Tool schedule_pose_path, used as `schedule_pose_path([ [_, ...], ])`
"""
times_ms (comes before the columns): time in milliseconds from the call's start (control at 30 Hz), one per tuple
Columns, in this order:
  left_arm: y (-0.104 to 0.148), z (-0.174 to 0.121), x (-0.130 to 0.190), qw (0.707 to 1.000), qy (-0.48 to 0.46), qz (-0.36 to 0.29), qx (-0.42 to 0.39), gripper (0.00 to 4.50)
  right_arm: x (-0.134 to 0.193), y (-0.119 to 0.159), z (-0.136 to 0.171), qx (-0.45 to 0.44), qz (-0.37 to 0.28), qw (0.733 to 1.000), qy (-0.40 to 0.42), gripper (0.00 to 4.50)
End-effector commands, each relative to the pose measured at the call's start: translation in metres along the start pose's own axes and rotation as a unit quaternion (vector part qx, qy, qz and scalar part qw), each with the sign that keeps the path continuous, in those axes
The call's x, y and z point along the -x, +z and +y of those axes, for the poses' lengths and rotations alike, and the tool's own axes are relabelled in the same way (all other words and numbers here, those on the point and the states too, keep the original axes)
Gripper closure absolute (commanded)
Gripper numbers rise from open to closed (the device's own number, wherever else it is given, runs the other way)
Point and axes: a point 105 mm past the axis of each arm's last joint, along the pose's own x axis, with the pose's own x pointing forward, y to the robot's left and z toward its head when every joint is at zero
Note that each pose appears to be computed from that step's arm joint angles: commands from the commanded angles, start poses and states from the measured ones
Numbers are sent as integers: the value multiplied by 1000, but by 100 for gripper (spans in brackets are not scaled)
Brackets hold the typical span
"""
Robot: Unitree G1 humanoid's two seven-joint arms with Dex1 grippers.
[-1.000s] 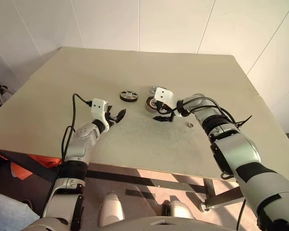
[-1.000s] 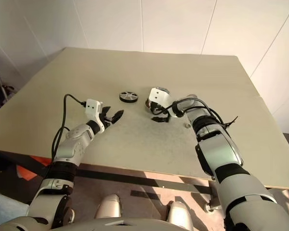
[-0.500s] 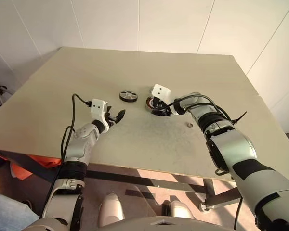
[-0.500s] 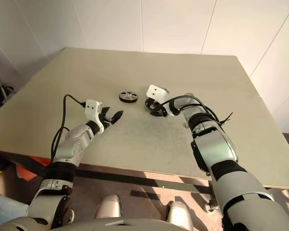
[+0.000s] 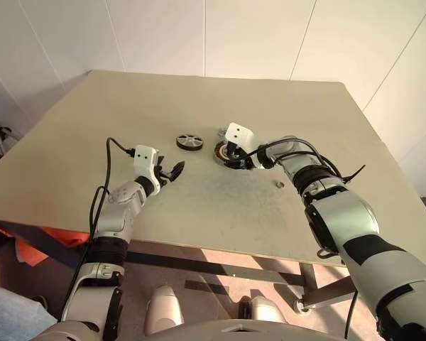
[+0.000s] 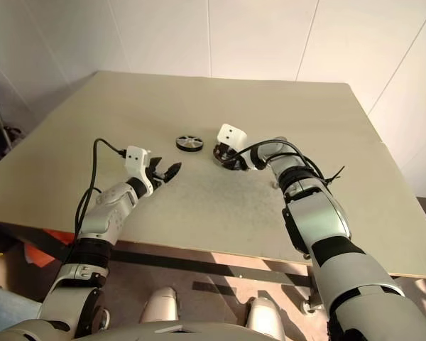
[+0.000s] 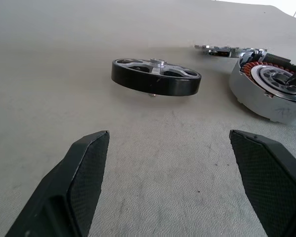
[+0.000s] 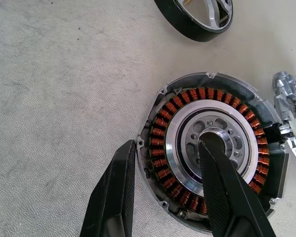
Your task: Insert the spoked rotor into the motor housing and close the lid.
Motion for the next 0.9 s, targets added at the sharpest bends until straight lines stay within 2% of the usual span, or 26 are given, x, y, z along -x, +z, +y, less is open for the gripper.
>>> schedule_pose_path([
  [33,15,-3,-4,1000,-7,-21,-12,39,4,-8,-2,-8,11,1000,0,275],
  [300,14,-5,-6,1000,-12,-17,-11,39,15,-11,-11,-14,-2,1000,-20,275],
  [500,10,-7,-5,1000,-14,-14,-9,39,32,-7,-14,-18,-41,999,-6,275],
  [633,8,-8,-5,1000,-15,-11,-8,39,43,-9,-2,-19,-60,998,17,275],
  [900,5,-13,-8,1000,-26,-6,-7,39,63,-6,47,-41,-74,996,36,275],
])
